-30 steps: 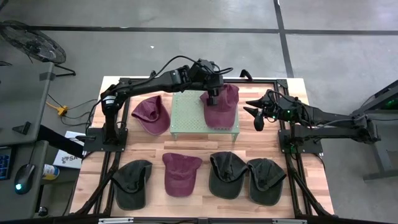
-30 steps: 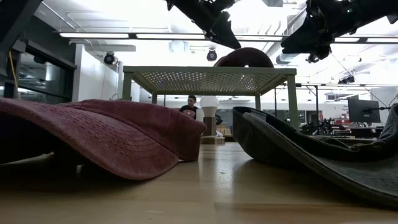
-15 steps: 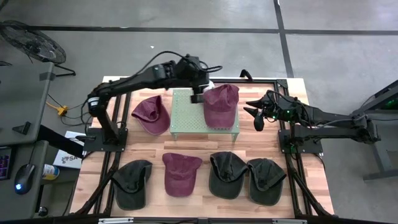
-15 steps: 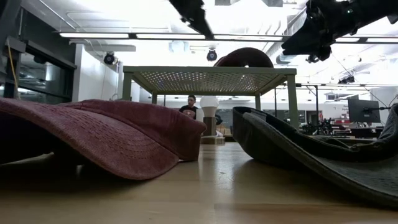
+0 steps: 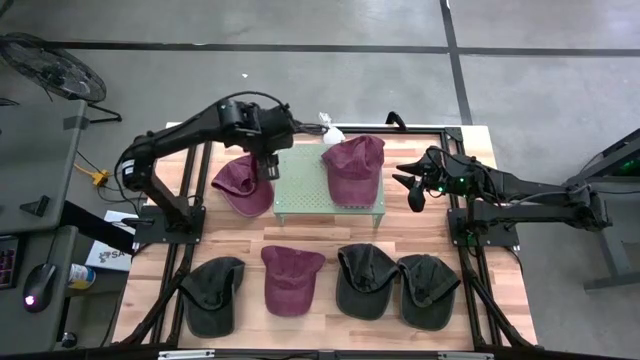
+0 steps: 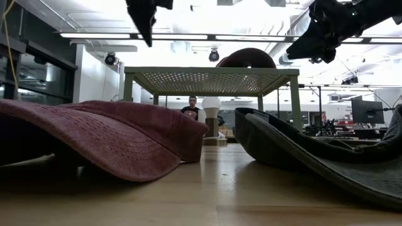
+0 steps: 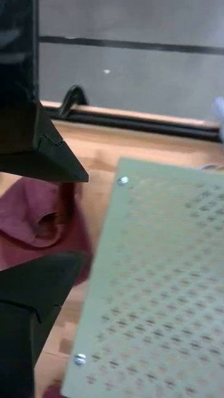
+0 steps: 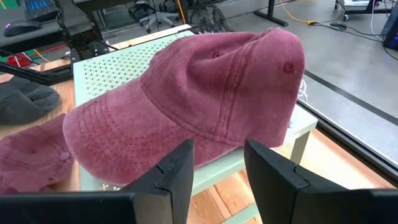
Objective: Pick & Place hat
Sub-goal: Put the right black cap on the shelf
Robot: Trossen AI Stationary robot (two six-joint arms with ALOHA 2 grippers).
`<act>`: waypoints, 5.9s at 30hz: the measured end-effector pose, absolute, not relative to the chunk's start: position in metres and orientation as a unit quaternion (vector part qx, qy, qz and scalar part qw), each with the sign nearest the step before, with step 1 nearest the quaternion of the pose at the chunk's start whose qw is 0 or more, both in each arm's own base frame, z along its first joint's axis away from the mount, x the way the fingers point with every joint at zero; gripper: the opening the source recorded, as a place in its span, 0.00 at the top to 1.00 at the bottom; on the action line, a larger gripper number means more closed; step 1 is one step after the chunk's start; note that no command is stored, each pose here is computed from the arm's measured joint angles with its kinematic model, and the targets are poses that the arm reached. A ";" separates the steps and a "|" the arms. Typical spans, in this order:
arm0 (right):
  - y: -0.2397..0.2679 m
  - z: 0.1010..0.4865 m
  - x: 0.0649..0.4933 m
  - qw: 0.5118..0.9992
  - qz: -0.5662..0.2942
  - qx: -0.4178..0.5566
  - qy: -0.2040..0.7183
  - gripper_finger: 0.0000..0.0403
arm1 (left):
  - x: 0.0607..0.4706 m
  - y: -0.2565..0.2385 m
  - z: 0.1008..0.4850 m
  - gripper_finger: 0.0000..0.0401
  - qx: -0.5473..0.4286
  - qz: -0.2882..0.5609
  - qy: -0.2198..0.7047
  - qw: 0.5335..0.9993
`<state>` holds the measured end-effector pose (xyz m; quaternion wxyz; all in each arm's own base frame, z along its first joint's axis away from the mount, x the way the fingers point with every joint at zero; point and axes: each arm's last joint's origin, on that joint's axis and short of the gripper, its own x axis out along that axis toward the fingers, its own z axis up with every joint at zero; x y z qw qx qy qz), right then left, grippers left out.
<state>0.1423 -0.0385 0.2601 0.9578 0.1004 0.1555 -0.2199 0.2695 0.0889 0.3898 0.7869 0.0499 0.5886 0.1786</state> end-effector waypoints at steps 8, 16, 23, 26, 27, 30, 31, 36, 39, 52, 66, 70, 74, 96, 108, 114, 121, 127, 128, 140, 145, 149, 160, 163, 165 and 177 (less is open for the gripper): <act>-0.038 0.256 0.141 0.953 -0.219 0.112 0.177 0.67 | 0.260 0.086 0.360 0.54 0.036 0.179 0.599 0.780; -0.033 0.244 0.135 0.937 -0.178 0.174 0.243 0.67 | 0.242 0.080 0.332 0.54 0.018 0.184 0.585 0.790; -0.027 0.245 0.125 0.891 -0.155 0.289 0.313 0.67 | 0.229 0.076 0.330 0.54 0.013 0.194 0.555 0.809; -0.023 0.244 0.120 0.860 -0.155 0.344 0.344 0.67 | 0.226 0.075 0.331 0.54 0.014 0.200 0.526 0.826; -0.021 0.243 0.118 0.849 -0.157 0.359 0.354 0.67 | 0.225 0.075 0.331 0.54 0.016 0.202 0.515 0.833; -0.014 0.239 0.116 0.817 -0.148 0.403 0.386 0.67 | 0.226 0.075 0.326 0.54 0.025 0.203 0.488 0.849; -0.012 0.238 0.115 0.806 -0.145 0.415 0.395 0.67 | 0.226 0.075 0.324 0.54 0.028 0.203 0.481 0.853; 0.006 0.238 0.115 0.776 -0.122 0.458 0.416 0.67 | 0.226 0.075 0.314 0.54 0.033 0.207 0.451 0.868; 0.018 0.238 0.115 0.760 -0.120 0.475 0.426 0.67 | 0.229 0.075 0.309 0.54 0.032 0.206 0.435 0.876; 0.085 0.218 0.142 0.738 -0.112 0.467 0.473 0.67 | 0.225 0.072 0.307 0.54 0.035 0.180 0.420 0.889; 0.111 0.219 0.151 0.737 -0.101 0.448 0.496 0.67 | 0.179 0.060 0.346 0.54 0.028 0.215 0.328 0.919; 0.122 0.231 0.161 0.762 -0.091 0.424 0.481 0.67 | 0.168 0.057 0.352 0.54 0.030 0.222 0.313 0.923; 0.138 0.235 0.175 0.769 -0.096 0.398 0.492 0.67 | 0.157 0.054 0.355 0.54 0.030 0.225 0.312 0.922; 0.184 0.213 0.222 0.712 -0.215 0.361 0.562 0.67 | 0.146 0.049 0.352 0.54 -0.023 0.216 0.330 0.919; 0.174 0.209 0.207 0.657 -0.295 0.340 0.605 0.67 | 0.146 0.048 0.352 0.54 -0.034 0.194 0.329 0.924; 0.175 0.209 0.208 0.661 -0.293 0.342 0.600 0.67 | 0.146 0.048 0.352 0.54 -0.033 0.194 0.329 0.924; 0.173 0.209 0.210 0.675 -0.273 0.318 0.607 0.66 | 0.146 0.048 0.352 0.54 -0.031 0.193 0.331 0.923; 0.173 0.209 0.210 0.676 -0.265 0.314 0.612 0.60 | 0.144 0.047 0.349 0.54 -0.033 0.192 0.347 0.917; 0.173 0.209 0.210 0.676 -0.265 0.314 0.612 0.57 | 0.144 0.047 0.349 0.54 -0.033 0.192 0.350 0.916; 0.163 0.206 0.221 0.652 -0.292 0.365 0.597 0.30 | 0.141 0.046 0.346 0.54 -0.034 0.191 0.370 0.909; 0.162 0.200 0.223 0.626 -0.310 0.372 0.612 0.30 | 0.140 0.046 0.344 0.54 -0.035 0.191 0.379 0.905; 0.164 0.193 0.225 0.620 -0.316 0.370 0.615 0.32 | 0.139 0.046 0.344 0.54 -0.035 0.191 0.383 0.903; 0.169 0.178 0.228 0.589 -0.332 0.365 0.639 0.32 | 0.139 0.046 0.343 0.54 -0.035 0.192 0.385 0.902; 0.169 0.178 0.228 0.585 -0.330 0.367 0.644 0.37 | 0.139 0.045 0.344 0.54 -0.035 0.191 0.385 0.902; 0.169 0.178 0.228 0.581 -0.328 0.369 0.648 0.42 | 0.139 0.046 0.343 0.54 -0.035 0.192 0.385 0.902; 0.170 0.178 0.227 0.576 -0.313 0.362 0.663 0.87 | 0.139 0.046 0.344 0.54 -0.035 0.192 0.385 0.902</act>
